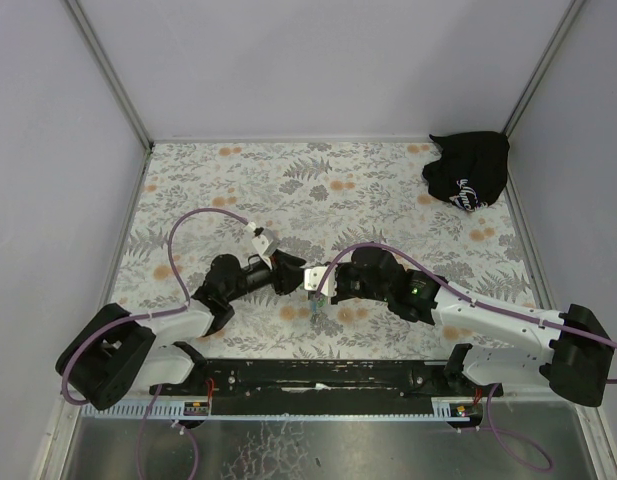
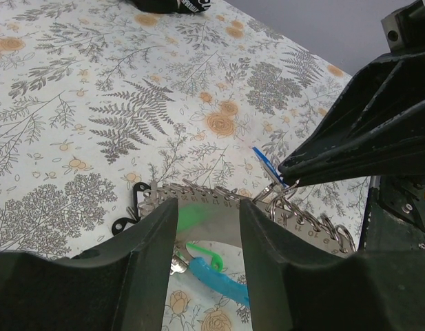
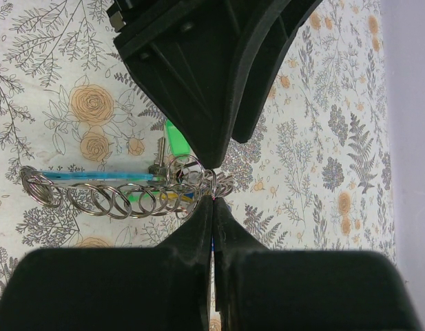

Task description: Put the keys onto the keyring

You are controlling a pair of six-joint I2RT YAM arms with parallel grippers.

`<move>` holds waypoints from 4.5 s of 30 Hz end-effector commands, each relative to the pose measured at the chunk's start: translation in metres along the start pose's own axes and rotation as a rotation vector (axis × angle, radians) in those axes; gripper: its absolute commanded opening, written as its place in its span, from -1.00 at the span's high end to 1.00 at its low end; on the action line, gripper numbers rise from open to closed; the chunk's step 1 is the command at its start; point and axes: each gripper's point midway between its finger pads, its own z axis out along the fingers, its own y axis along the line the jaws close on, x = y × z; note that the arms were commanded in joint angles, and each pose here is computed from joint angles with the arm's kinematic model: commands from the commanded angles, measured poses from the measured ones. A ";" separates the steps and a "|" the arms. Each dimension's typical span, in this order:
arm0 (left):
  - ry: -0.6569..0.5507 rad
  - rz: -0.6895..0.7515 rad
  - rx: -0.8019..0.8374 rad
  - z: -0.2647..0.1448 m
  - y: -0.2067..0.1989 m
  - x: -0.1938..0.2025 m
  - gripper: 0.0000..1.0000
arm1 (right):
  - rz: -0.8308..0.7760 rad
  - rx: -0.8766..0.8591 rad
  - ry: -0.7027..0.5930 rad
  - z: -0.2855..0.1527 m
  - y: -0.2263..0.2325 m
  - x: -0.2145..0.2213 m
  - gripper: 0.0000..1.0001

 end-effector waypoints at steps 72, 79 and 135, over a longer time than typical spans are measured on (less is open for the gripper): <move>-0.165 -0.183 0.012 0.000 -0.010 -0.038 1.00 | 0.067 0.018 -0.054 -0.003 0.004 -0.008 1.00; -0.253 -0.309 -0.031 -0.001 -0.011 -0.048 1.00 | 0.079 -0.018 -0.073 0.007 0.017 -0.009 1.00; 0.185 0.091 0.480 0.024 -0.043 0.027 0.23 | -0.012 0.052 -0.004 -0.016 -0.008 -0.012 1.00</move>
